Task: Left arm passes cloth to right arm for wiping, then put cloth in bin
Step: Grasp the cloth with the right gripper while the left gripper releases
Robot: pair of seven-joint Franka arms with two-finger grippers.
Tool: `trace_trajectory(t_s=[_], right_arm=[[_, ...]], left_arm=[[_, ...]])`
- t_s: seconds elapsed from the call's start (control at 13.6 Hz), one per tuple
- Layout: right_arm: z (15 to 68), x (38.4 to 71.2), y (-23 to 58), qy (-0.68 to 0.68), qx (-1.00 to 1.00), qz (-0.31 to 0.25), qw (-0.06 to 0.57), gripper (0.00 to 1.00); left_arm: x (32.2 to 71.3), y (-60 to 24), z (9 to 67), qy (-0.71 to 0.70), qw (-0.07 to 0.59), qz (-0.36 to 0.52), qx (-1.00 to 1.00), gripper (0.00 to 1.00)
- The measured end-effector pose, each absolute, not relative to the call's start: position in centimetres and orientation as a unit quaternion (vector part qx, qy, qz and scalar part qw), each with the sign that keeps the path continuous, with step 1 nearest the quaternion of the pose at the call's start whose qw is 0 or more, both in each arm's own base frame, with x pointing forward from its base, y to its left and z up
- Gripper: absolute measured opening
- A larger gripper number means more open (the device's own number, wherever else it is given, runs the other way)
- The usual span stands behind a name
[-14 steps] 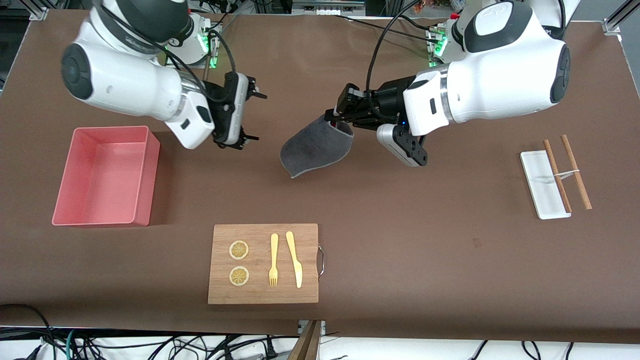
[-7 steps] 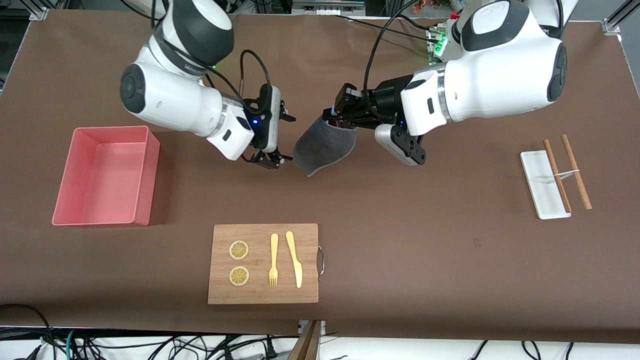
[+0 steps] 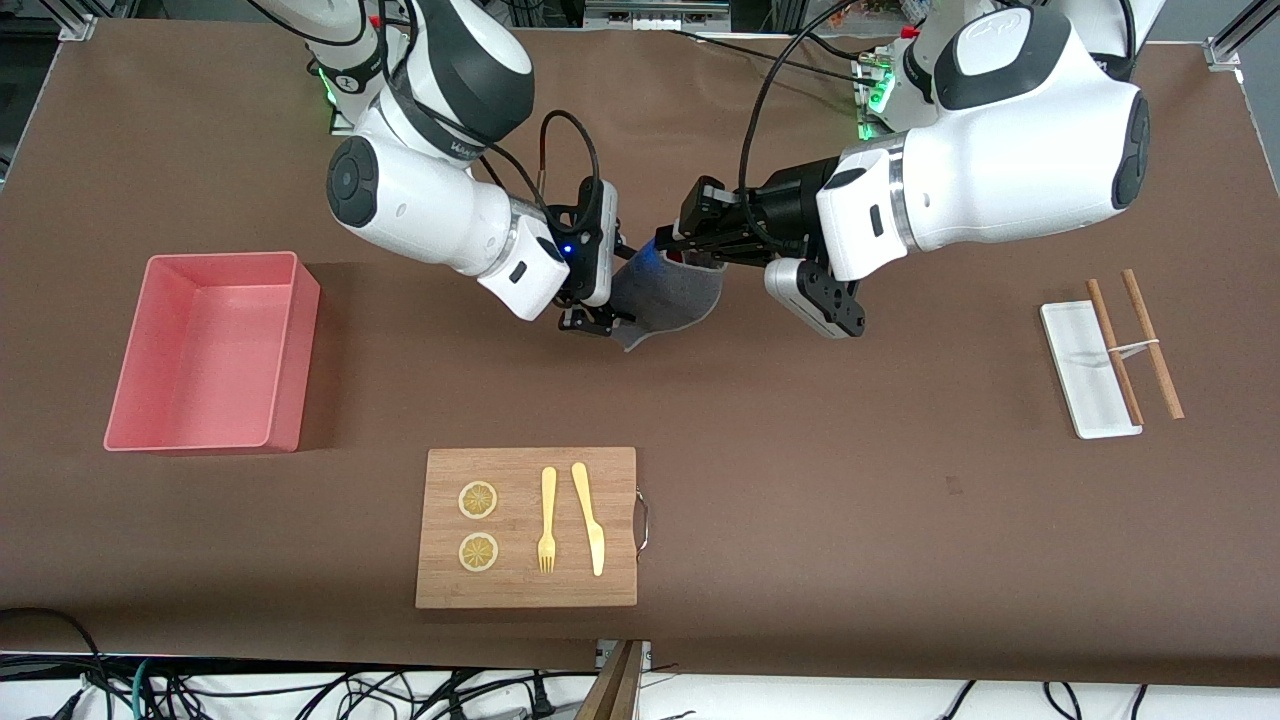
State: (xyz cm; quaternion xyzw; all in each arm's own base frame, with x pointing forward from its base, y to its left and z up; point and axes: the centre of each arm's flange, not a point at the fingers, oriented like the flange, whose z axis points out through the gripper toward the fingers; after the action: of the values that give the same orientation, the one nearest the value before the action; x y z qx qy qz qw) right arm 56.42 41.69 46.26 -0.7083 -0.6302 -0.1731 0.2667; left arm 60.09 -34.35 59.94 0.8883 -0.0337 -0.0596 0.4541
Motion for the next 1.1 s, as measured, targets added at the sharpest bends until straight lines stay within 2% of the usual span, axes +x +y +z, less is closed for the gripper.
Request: trace_trajectory(t_s=[0.44,0.51,0.73,0.81,1.1], right_arm=[[46.6,57.2,40.8,-0.62,-0.715,-0.179,0.27,0.05],[46.6,57.3,40.6,-0.619,-0.716,-0.179,0.269,0.02],[47.1,57.5,39.7,-0.604,-0.73,-0.164,0.275,0.02],[47.4,57.7,38.8,-0.592,-0.74,-0.154,0.278,0.02],[48.6,58.8,35.3,-0.569,-0.762,-0.135,0.278,0.02]], left_arm=[[60.4,-33.9,59.8,-0.03,0.453,-0.058,0.889,0.01],[60.4,-33.9,59.8,-0.029,0.453,-0.058,0.889,0.01],[60.5,-33.7,59.8,-0.028,0.453,-0.057,0.889,0.02],[60.7,-33.5,59.7,-0.026,0.451,-0.056,0.89,0.06],[62.1,-31.0,58.7,-0.027,0.396,-0.024,0.918,0.48]])
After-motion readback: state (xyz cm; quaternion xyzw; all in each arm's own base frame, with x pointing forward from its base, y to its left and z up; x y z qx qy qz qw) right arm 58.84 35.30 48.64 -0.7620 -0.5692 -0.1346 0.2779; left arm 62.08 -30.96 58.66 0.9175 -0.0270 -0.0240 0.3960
